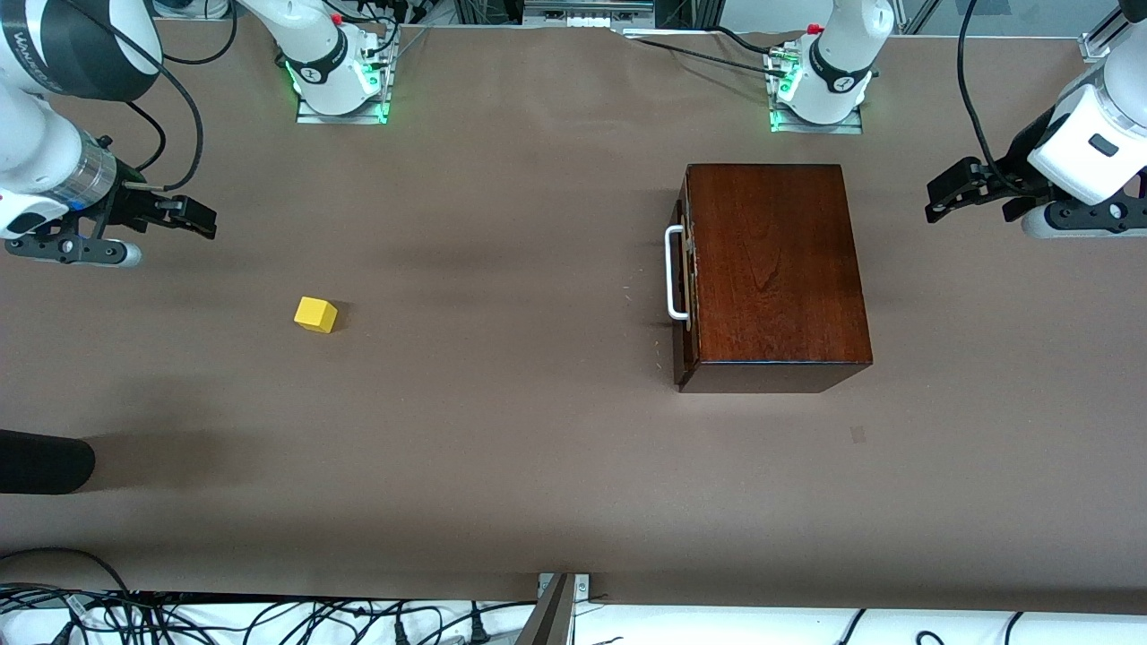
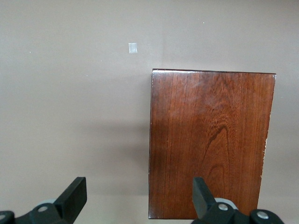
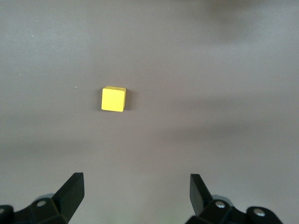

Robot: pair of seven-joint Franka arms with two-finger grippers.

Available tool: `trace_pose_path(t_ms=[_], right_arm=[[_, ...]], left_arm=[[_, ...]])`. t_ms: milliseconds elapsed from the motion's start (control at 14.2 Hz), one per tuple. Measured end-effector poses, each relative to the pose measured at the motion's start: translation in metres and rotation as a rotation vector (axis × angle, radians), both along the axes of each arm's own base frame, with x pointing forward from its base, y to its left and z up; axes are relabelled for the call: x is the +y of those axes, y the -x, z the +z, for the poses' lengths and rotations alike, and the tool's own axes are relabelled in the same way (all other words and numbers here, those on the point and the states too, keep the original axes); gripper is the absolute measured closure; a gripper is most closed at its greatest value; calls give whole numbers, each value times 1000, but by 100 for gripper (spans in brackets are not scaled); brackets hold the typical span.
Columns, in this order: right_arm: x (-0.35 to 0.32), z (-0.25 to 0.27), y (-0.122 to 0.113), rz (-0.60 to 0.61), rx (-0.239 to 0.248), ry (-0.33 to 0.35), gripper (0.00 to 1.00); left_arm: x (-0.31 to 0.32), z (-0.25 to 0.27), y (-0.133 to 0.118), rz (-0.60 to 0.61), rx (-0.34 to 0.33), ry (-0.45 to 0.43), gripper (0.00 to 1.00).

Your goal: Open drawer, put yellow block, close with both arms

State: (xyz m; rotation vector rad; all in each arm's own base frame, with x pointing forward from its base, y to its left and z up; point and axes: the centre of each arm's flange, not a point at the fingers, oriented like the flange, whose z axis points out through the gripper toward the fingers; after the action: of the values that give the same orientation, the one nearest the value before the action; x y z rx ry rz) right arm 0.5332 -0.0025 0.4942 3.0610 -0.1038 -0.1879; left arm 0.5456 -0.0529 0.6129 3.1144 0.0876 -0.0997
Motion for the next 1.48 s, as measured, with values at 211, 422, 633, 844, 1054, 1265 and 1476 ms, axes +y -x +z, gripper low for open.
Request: trace_pose_path(t_ms=[211, 422, 633, 844, 1054, 1265, 1476], right_arm=[[7, -7, -3, 13, 12, 1, 0], [23, -14, -7, 40, 24, 3, 0], [25, -14, -14, 43, 21, 3, 0], [25, -11, -24, 43, 10, 4, 0], [26, -11, -29, 43, 7, 4, 0], [26, -10, -31, 43, 4, 4, 0], [26, -10, -31, 43, 3, 4, 0]], left_arm=[[0, 0, 0, 1, 1, 0, 0], [1, -1, -1, 2, 2, 0, 0], [1, -1, -1, 2, 2, 0, 0], [1, -1, -1, 3, 2, 0, 0], [2, -1, -1, 3, 2, 0, 0], [2, -1, -1, 3, 2, 0, 0], [2, -1, -1, 3, 2, 0, 0]])
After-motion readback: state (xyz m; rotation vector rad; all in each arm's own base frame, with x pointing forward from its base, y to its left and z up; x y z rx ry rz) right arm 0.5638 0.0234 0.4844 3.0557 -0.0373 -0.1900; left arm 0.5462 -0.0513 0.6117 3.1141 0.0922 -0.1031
